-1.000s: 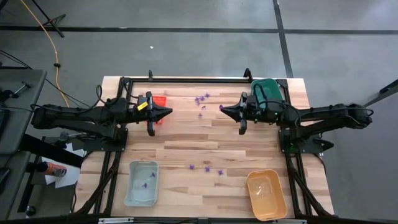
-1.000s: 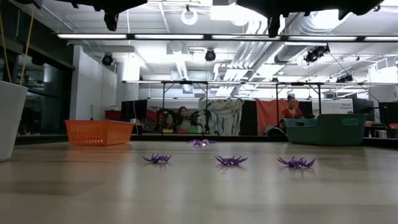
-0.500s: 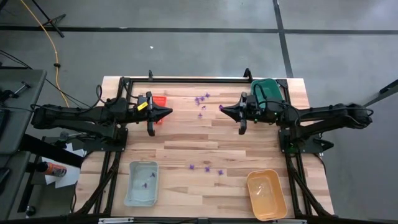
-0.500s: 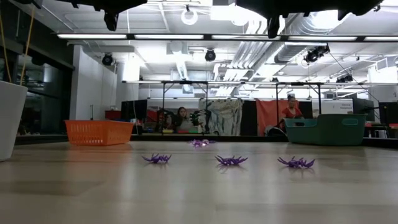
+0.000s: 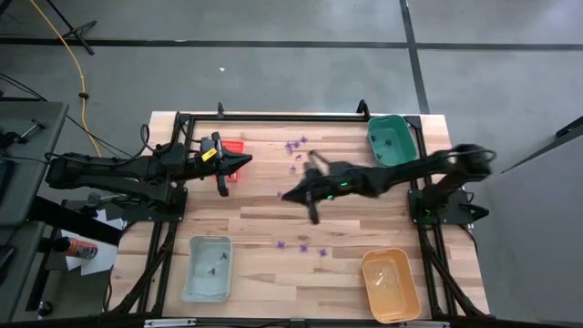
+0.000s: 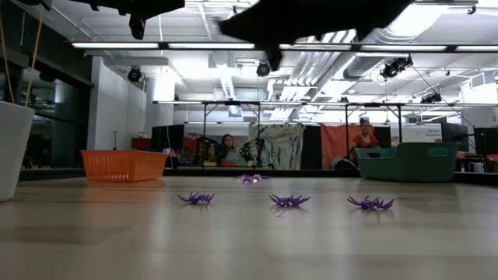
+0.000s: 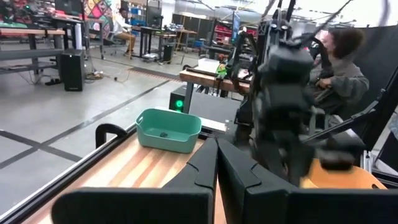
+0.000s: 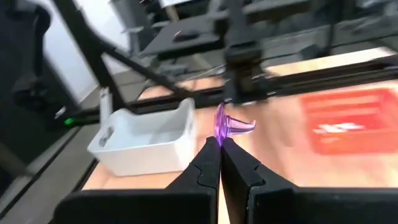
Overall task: Sort Halloween decoration
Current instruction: Put the violet hat toy into the gray bin
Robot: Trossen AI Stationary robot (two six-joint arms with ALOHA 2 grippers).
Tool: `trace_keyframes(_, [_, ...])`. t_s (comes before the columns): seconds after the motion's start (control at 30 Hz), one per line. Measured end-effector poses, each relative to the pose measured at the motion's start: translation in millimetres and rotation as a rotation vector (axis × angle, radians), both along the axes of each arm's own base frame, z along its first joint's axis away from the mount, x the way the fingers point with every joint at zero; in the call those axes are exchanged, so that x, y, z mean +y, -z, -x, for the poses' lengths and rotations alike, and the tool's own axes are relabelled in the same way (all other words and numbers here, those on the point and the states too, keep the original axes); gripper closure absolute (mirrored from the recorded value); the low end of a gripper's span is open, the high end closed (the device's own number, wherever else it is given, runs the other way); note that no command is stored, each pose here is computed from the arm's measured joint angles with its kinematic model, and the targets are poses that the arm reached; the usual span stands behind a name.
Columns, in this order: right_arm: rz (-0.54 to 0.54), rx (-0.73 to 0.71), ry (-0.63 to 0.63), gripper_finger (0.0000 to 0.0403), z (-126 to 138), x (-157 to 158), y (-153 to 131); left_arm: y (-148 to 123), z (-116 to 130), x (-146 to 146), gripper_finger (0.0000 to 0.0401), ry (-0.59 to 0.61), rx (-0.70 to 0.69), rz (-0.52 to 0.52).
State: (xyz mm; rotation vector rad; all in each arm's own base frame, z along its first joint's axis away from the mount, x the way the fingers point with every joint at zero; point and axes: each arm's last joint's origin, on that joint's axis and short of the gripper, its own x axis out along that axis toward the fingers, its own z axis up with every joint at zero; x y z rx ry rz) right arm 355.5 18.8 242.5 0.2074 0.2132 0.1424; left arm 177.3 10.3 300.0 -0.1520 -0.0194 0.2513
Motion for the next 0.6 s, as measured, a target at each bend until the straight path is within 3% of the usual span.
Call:
trace_keyframes(0.3, [-0.012,0.011,-0.214,0.0403,-93.9,17.4,28.8,0.1,0.2,0.7,0.0401,-0.025,0.001,0.001])
trace_keyframes(0.6, [-0.004,-0.013,-0.292,0.0403,-155.7,41.6,56.9,0.2,0.3,0.9,0.0401,-0.034,0.000,0.007])
